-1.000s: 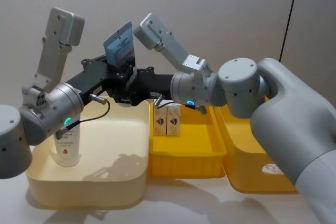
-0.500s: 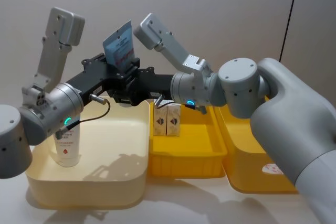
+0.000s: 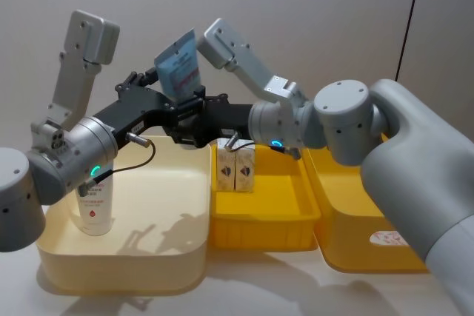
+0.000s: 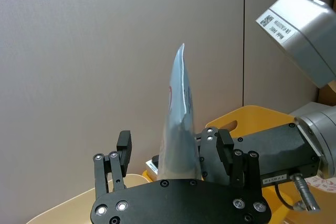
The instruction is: Bimanual collaborative sorting of washing and personal care products
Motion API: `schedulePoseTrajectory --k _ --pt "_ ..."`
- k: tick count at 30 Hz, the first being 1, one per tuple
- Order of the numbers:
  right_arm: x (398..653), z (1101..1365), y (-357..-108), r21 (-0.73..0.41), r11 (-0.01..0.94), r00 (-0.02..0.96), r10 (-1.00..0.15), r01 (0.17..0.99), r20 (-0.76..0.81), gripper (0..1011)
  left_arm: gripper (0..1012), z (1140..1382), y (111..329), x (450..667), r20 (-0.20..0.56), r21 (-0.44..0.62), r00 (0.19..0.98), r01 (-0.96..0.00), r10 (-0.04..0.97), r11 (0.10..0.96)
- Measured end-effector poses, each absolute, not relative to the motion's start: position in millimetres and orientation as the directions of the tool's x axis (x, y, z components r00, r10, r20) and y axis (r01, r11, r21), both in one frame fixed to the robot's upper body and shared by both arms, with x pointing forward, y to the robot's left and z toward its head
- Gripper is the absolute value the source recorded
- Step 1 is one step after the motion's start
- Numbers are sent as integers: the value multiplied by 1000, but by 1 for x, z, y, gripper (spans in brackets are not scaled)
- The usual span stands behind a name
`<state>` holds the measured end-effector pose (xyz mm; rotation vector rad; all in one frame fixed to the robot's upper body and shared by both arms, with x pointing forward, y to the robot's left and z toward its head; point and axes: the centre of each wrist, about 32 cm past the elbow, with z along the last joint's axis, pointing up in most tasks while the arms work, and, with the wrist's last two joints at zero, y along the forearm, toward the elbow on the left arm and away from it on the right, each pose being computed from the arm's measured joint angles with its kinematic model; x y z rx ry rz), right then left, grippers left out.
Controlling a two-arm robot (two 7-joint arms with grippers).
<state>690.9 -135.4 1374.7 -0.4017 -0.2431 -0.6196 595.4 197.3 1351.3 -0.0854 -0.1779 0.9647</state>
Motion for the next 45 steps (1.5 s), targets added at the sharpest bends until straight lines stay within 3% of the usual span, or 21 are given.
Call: schedulePoseTrajectory --k 19,45 --pt "681 1382 -165 -363 559 666 -655 745 357 603 1003 1351 197 595 113 -151 556 -809 823 568" --pt "658 1394 -212 -394 182 344 -853 901 392 603 1003 1351 197 595 113 -151 556 -809 823 568"
